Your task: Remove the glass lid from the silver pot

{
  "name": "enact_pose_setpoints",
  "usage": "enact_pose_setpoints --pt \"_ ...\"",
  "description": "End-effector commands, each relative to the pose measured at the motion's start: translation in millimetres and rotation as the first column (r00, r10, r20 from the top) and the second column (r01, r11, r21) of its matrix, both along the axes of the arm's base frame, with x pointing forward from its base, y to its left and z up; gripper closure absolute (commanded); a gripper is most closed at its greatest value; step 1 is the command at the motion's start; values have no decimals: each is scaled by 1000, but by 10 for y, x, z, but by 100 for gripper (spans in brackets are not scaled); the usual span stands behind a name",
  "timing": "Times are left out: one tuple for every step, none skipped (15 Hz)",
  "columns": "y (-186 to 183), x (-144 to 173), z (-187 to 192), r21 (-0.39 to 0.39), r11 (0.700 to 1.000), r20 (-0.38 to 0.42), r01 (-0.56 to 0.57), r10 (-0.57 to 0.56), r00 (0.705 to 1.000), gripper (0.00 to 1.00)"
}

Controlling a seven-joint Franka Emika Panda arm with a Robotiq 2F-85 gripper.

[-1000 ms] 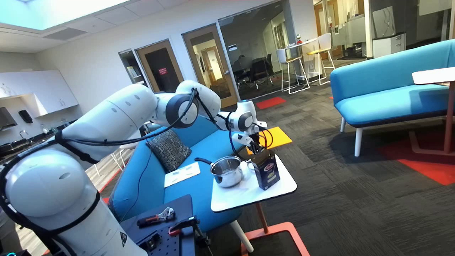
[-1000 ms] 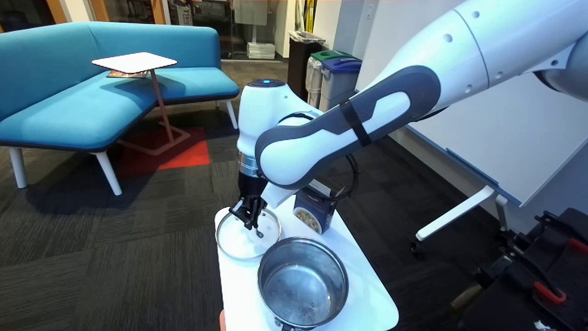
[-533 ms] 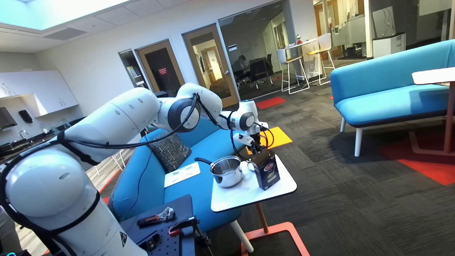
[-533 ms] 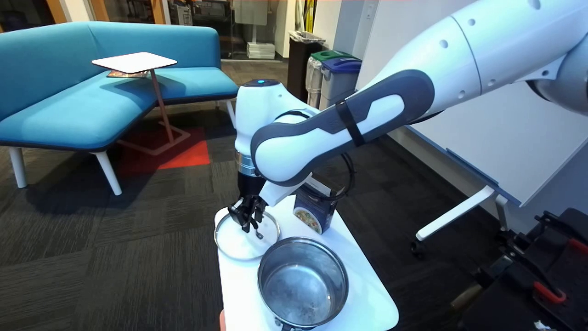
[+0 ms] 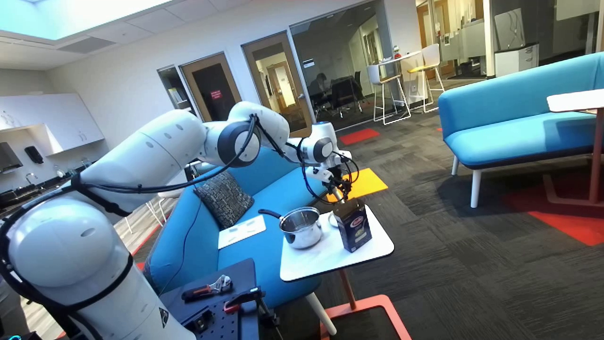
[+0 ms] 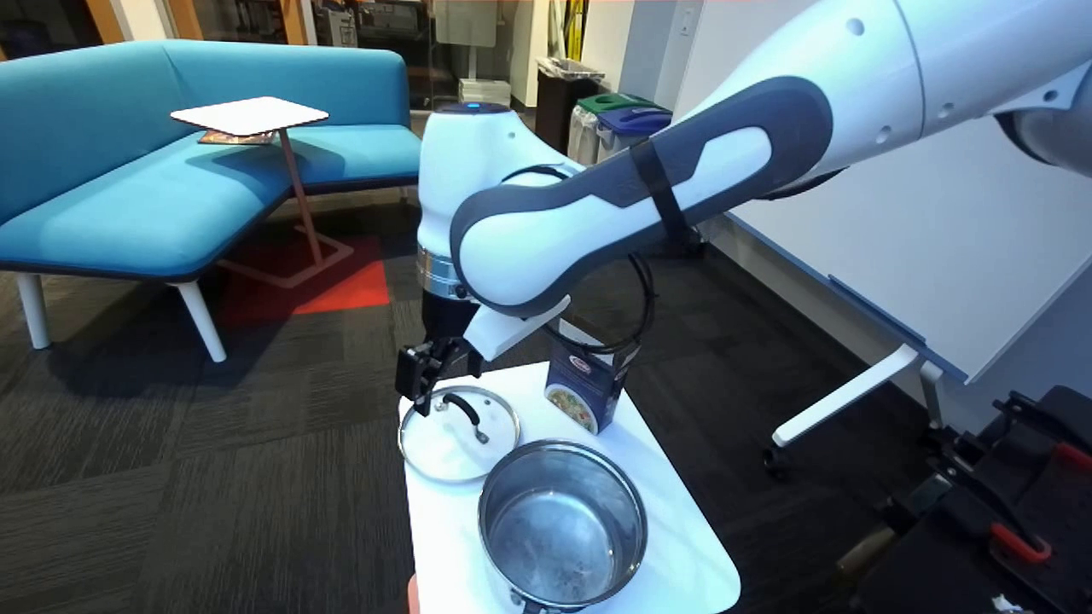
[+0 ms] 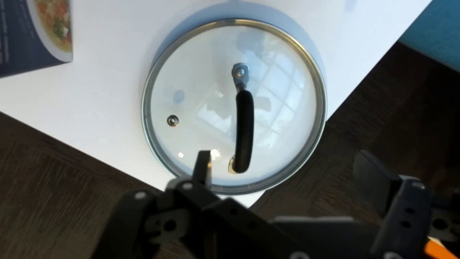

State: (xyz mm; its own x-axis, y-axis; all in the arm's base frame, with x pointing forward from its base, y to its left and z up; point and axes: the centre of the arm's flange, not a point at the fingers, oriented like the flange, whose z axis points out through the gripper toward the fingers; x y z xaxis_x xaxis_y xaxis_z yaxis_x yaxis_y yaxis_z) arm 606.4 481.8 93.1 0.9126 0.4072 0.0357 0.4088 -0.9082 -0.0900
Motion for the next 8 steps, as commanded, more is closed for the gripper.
enact_pose_setpoints --pt "-122 -408 616 -55 998 -1 32 -32 999 0" --pt "-143 -475 757 -55 998 8 31 -31 999 0" --pt "-170 -528 890 -53 998 15 26 -26 1000 0" --pt "-208 -582 1023 -57 998 28 32 -30 999 0" --pt "-238 -628 1137 -63 997 37 37 -35 999 0" --pt "-281 -668 1252 -66 997 48 49 -46 998 0" --pt "-330 -709 1362 -74 995 63 60 -56 996 0" --pt "-385 -749 1467 -82 994 74 73 -67 995 0"
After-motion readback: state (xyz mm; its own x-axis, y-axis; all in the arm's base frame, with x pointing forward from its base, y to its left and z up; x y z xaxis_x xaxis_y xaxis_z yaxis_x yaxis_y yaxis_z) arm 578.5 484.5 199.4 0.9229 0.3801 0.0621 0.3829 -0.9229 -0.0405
